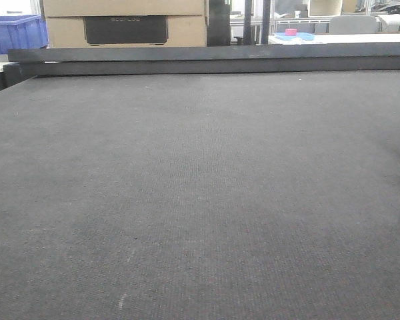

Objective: Place valve from conveyor to right shelf box
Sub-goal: 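Open both grippers and lower them around the valve bodies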

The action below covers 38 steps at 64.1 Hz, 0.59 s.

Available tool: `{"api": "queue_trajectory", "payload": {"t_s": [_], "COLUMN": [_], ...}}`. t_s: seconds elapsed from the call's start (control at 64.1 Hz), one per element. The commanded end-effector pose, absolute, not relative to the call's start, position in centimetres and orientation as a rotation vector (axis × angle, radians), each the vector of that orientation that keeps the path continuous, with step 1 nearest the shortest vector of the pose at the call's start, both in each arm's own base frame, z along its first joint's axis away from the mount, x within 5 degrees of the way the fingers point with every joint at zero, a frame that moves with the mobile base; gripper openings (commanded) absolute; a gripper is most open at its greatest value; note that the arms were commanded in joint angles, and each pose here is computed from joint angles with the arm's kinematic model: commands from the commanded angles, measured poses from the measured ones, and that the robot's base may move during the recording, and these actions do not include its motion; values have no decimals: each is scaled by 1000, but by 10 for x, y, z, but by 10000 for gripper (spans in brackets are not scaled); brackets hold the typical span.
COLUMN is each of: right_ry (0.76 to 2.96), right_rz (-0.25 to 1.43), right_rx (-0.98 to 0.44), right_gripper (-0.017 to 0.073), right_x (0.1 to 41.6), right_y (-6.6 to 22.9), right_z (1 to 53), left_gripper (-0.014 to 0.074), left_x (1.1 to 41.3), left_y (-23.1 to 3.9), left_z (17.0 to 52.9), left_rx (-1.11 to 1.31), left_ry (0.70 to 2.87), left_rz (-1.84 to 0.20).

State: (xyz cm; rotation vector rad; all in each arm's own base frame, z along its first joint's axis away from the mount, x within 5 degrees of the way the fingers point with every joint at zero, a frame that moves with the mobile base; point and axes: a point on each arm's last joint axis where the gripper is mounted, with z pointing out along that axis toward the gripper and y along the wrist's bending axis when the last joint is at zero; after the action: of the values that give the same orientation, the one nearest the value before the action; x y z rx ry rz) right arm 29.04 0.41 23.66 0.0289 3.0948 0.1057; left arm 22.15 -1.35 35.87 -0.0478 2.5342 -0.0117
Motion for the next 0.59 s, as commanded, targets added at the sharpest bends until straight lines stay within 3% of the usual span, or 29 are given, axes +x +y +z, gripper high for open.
{"api": "queue_trajectory", "payload": {"t_s": [0.0, 0.484, 0.577], "right_ry": [3099, 3088, 3088], "right_rz": [110, 90, 90], "right_rx": [-20, -69, -69], "right_gripper": [550, 550, 516], "right_x": [289, 290, 290], "right_y": [10, 17, 17], "right_z": [237, 237, 237], "left_gripper": [-111, -111, -111], "left_x": [222, 222, 222], "left_y": [-14, -14, -14], "left_z": [359, 359, 359], "left_rx": [-60, -60, -60], "left_ry": [2531, 2531, 2531], "left_rz": [-26, -26, -26]}}
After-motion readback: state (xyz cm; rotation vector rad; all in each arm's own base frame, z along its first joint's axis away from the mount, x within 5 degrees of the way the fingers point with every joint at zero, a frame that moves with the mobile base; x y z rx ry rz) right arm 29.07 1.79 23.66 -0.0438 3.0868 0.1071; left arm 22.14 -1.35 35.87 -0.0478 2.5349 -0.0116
